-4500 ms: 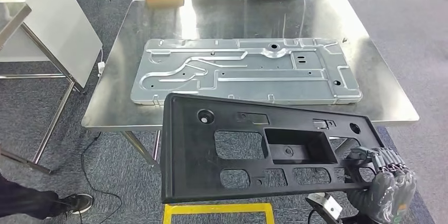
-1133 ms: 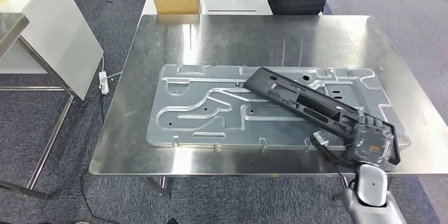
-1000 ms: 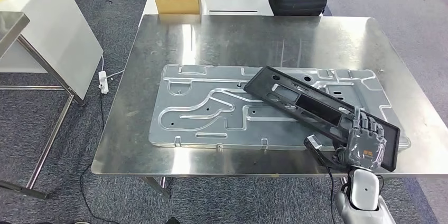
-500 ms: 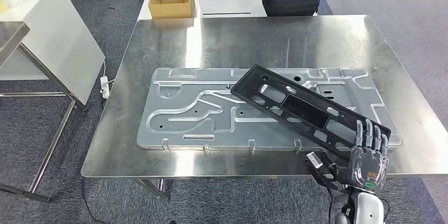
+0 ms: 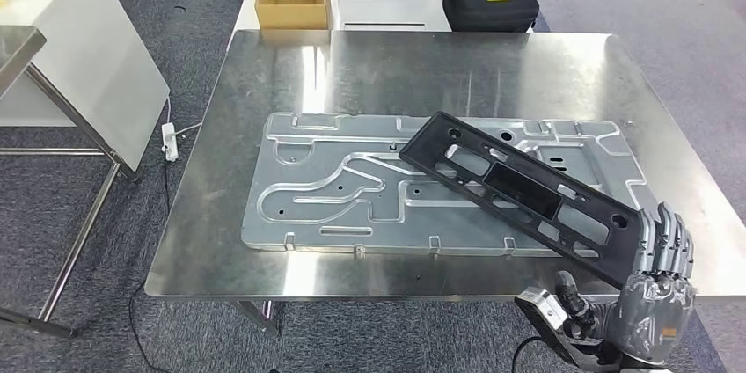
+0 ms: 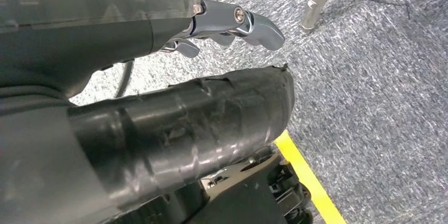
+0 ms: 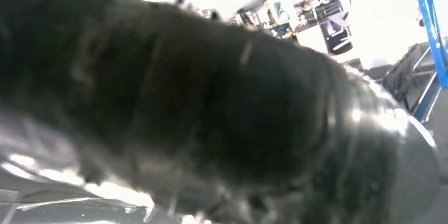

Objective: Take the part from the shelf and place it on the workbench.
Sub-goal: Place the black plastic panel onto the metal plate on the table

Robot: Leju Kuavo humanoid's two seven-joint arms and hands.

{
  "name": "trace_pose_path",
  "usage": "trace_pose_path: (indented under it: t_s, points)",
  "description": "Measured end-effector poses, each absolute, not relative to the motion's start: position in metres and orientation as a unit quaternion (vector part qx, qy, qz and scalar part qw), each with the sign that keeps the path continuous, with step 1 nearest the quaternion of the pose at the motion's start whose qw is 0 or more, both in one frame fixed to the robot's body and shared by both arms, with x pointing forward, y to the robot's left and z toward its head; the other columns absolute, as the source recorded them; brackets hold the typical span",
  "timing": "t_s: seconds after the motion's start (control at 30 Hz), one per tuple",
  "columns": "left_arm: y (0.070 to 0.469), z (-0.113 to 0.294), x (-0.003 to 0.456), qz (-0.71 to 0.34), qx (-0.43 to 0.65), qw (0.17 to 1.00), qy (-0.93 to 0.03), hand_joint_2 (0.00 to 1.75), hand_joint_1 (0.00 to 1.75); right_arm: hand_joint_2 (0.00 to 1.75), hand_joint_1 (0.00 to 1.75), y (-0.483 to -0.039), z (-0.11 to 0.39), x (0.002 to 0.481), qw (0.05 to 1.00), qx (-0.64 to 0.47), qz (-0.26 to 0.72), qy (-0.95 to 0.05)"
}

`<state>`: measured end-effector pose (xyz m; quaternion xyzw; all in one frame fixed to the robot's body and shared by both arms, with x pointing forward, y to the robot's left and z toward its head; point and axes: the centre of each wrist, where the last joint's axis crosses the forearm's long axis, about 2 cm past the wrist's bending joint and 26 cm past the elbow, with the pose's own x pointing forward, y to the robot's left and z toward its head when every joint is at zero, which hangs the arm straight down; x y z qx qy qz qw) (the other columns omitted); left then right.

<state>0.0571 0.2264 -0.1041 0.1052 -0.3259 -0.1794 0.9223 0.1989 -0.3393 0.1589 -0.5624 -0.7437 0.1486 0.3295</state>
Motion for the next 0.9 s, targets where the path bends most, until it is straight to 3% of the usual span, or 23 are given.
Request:
trace_pose_path:
  t_s: [0.1,0.37,0.9]
  points:
    - [0.227,-0.104,0.056,-0.174,0.118,0.923,-0.322,0.00,0.00,1.75,0.00,-0.336,0.162,0.194,0.329,-0.525,0.102,-0.778]
    - [0.228,-0.103,0.058,-0.172,0.147,0.921,-0.317,0.00,0.00,1.75,0.00,-0.322,0.173,0.189,0.326,-0.463,0.009,-0.824]
    - [0.228,-0.103,0.057,-0.169,0.153,0.922,-0.312,0.00,0.00,1.75,0.00,-0.307,0.165,0.192,0.353,-0.422,0.000,-0.835]
